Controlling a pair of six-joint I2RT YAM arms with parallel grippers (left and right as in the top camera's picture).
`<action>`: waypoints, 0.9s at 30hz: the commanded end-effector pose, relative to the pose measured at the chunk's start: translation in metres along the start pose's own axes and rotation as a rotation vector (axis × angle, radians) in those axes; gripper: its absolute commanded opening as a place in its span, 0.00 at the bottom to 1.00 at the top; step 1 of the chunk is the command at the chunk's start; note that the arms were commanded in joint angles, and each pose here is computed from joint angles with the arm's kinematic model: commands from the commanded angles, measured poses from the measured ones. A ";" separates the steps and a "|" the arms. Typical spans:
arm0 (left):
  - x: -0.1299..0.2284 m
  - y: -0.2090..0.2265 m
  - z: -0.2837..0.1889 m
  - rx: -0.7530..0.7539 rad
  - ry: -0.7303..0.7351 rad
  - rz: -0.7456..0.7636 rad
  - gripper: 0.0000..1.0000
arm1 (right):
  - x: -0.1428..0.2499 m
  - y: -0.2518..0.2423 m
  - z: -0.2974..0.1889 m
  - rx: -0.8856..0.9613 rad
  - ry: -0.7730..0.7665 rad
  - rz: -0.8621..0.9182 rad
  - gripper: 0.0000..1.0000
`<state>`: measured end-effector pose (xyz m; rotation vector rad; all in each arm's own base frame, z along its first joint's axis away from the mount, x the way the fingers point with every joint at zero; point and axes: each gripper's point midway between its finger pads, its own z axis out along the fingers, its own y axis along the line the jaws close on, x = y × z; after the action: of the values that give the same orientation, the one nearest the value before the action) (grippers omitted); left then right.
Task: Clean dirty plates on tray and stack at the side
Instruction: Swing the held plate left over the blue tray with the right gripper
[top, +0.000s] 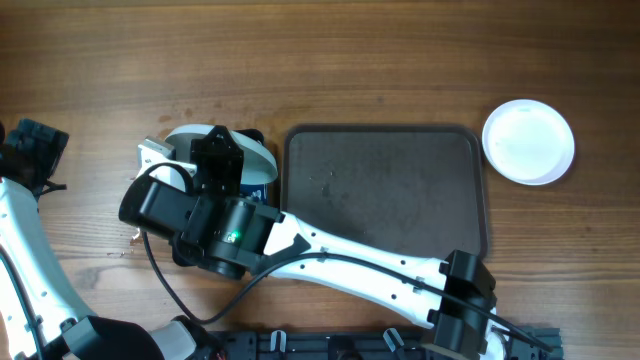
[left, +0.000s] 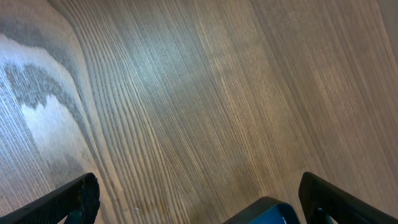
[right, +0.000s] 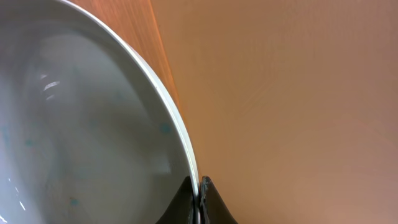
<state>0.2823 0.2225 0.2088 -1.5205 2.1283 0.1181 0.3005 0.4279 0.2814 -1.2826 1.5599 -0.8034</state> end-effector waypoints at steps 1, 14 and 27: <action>-0.001 0.000 0.001 0.003 0.006 -0.016 1.00 | -0.004 -0.007 -0.003 0.036 0.007 -0.018 0.05; -0.001 0.000 0.001 0.002 0.006 -0.016 1.00 | -0.002 -0.011 -0.003 0.059 0.021 -0.028 0.05; -0.001 0.000 0.001 0.002 0.006 -0.016 1.00 | -0.001 -0.020 -0.004 0.103 0.039 -0.034 0.05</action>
<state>0.2823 0.2225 0.2088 -1.5204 2.1284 0.1176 0.3037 0.4233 0.2916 -1.2630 1.5245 -0.8856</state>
